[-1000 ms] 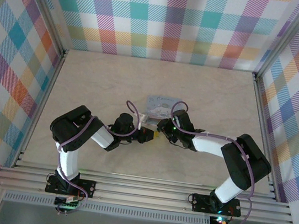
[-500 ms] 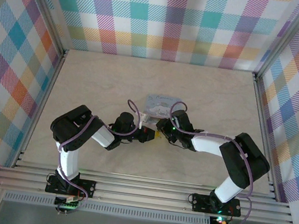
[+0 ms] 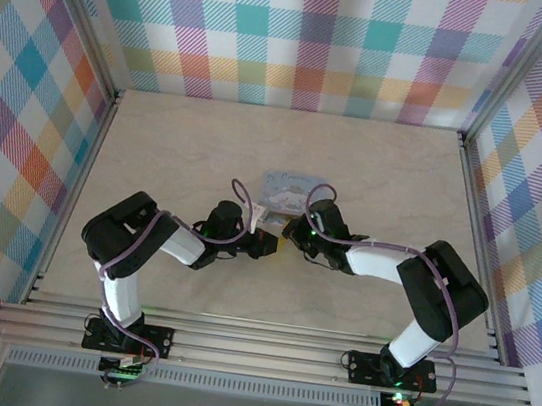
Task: Unlock the padlock with the key
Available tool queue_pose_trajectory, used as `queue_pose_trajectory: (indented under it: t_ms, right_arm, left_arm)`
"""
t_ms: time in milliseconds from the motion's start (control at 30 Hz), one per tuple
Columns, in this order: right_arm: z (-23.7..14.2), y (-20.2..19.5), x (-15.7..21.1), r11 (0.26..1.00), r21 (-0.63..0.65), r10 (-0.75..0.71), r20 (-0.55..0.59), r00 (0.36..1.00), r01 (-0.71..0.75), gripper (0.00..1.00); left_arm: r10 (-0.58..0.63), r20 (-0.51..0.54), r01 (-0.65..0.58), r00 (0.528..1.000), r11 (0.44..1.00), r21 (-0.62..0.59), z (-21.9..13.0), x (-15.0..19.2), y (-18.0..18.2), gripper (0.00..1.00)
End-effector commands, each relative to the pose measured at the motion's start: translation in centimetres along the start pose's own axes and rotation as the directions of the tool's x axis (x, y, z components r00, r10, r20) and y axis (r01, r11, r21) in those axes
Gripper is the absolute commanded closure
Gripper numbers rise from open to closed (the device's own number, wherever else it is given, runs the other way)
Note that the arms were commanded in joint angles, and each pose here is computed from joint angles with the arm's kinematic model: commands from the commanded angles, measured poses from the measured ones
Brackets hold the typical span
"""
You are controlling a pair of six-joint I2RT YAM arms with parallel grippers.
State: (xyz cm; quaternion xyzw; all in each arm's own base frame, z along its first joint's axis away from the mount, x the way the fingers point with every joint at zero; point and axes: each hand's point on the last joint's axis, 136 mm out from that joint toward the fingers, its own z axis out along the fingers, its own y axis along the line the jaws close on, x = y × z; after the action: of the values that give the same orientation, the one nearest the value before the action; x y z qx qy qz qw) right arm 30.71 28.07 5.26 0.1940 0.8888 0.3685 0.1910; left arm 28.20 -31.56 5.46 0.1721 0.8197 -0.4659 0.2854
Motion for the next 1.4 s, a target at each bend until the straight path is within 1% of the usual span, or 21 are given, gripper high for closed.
queue_pose_trajectory:
  t_ms: [0,100,233,333,400,467,500,567,633,667,700,733,800,867,900,967,1033,1100,1200,1300,1367]
  right_arm:
    - [0.0,-0.8,0.8,0.999,0.031,-0.005,-0.027,1.0,0.006,1.0]
    - [-0.1,-0.6,1.1,0.999,0.031,0.012,-0.036,0.999,-0.011,1.0]
    - [-0.9,-0.4,1.4,0.997,0.05,0.057,-0.036,0.998,-0.055,1.0]
    - [-1.8,-0.6,1.7,0.994,0.078,0.081,-0.019,0.997,-0.08,1.0]
    - [-2.1,-0.7,2.1,0.992,0.089,0.093,-0.017,0.996,-0.091,1.0]
    - [-2.1,-0.9,2.5,0.99,0.106,0.094,-0.019,0.995,-0.091,1.0]
    - [-2.1,-1.1,2.7,0.989,0.114,0.096,-0.023,0.995,-0.093,1.0]
    - [-1.8,-1.5,3.0,0.988,0.121,0.103,-0.028,0.994,-0.099,1.0]
    - [-1.5,-1.9,3.4,0.987,0.119,0.117,-0.03,0.993,-0.113,1.0]
    - [-1.3,-2.0,3.5,0.986,0.116,0.124,-0.027,0.992,-0.12,1.0]
    - [-1.2,-2.2,3.6,0.985,0.114,0.132,-0.024,0.991,-0.128,1.0]
    - [-1.1,-2.3,3.6,0.984,0.113,0.14,-0.021,0.99,-0.137,1.0]
    - [-1.0,-2.5,3.5,0.982,0.106,0.16,-0.005,0.987,-0.158,1.0]
    - [-1.1,-2.4,3.3,0.98,0.102,0.172,0.015,0.985,-0.172,1.0]
    - [-1.2,-2.4,3.1,0.979,0.1,0.177,0.026,0.984,-0.179,1.0]
    - [-1.3,-2.2,2.9,0.977,0.094,0.187,0.047,0.981,-0.19,1.0]
    - [-1.4,-2.0,2.6,0.975,0.086,0.197,0.068,0.978,-0.203,1.0]
    - [-1.4,-1.8,2.5,0.973,0.075,0.21,0.084,0.974,-0.217,1.0]
    - [-1.2,-1.4,2.5,0.972,0.061,0.221,0.084,0.972,-0.227,1.0]
    - [-0.9,-1.0,2.7,0.973,0.059,0.217,0.074,0.973,-0.222,1.0]
    - [-0.7,-0.9,2.9,0.973,0.062,0.219,0.067,0.973,-0.223,1.0]
  left_arm:
    - [0.128,0.023,-0.127,0.992,0.991,-0.048,-0.9,-1.8,-0.6,1.0]
    - [0.216,-0.009,-0.216,0.976,0.971,-0.104,-1.2,-1.6,-0.8,1.0]
    - [0.339,-0.035,-0.339,0.94,0.919,-0.203,-1.7,-1.7,-1.2,1.0]
    - [0.46,-0.076,-0.461,0.885,0.838,-0.292,-2.1,-1.6,-1.8,1.0]
    - [0.554,-0.129,-0.562,0.822,0.756,-0.336,-2.2,-1.1,-2.6,1.0]
    - [0.61,-0.168,-0.624,0.775,0.693,-0.361,-2.4,-0.8,-3.0,1.0]
    - [0.623,-0.179,-0.639,0.761,0.672,-0.375,-2.6,-0.8,-3.1,1.0]
    - [0.618,-0.182,-0.634,0.765,0.672,-0.382,-2.9,-0.6,-3.0,1.0]
    - [0.589,-0.163,-0.602,0.792,0.705,-0.377,-3.1,-0.5,-3.0,1.0]
    - [0.559,-0.149,-0.57,0.816,0.735,-0.368,-3.2,-0.5,-3.1,0.92]
    - [0.523,-0.129,-0.532,0.842,0.768,-0.358,-3.4,-0.5,-3.3,0.78]
    - [0.49,-0.11,-0.495,0.865,0.794,-0.354,-3.7,-0.6,-3.4,0.7]
    - [0.403,-0.056,-0.397,0.914,0.855,-0.332,-4.5,-0.8,-3.7,0.59]
    - [0.301,0.006,-0.284,0.954,0.905,-0.318,-5.6,-1.3,-3.8,0.53]
    - [0.237,0.035,-0.215,0.971,0.925,-0.313,-6.2,-1.4,-3.6,0.52]
    - [0.108,0.082,-0.079,0.991,0.951,-0.3,-7.2,-1.6,-3.0,0.52]
    - [-0.023,0.114,0.052,0.993,0.964,-0.261,-7.5,-1.3,-2.8,0.54]
    - [-0.132,0.144,0.159,0.981,0.967,-0.2,-7.4,-0.9,-3.0,0.54]
    - [-0.233,0.17,0.255,0.957,0.959,-0.12,-6.7,-0.1,-3.0,0.55]
    - [-0.276,0.158,0.293,0.948,0.952,-0.093,-5.5,0.5,-2.5,0.56]
    - [-0.301,0.152,0.311,0.942,0.949,-0.051,-4.7,0.3,-2.8,0.59]
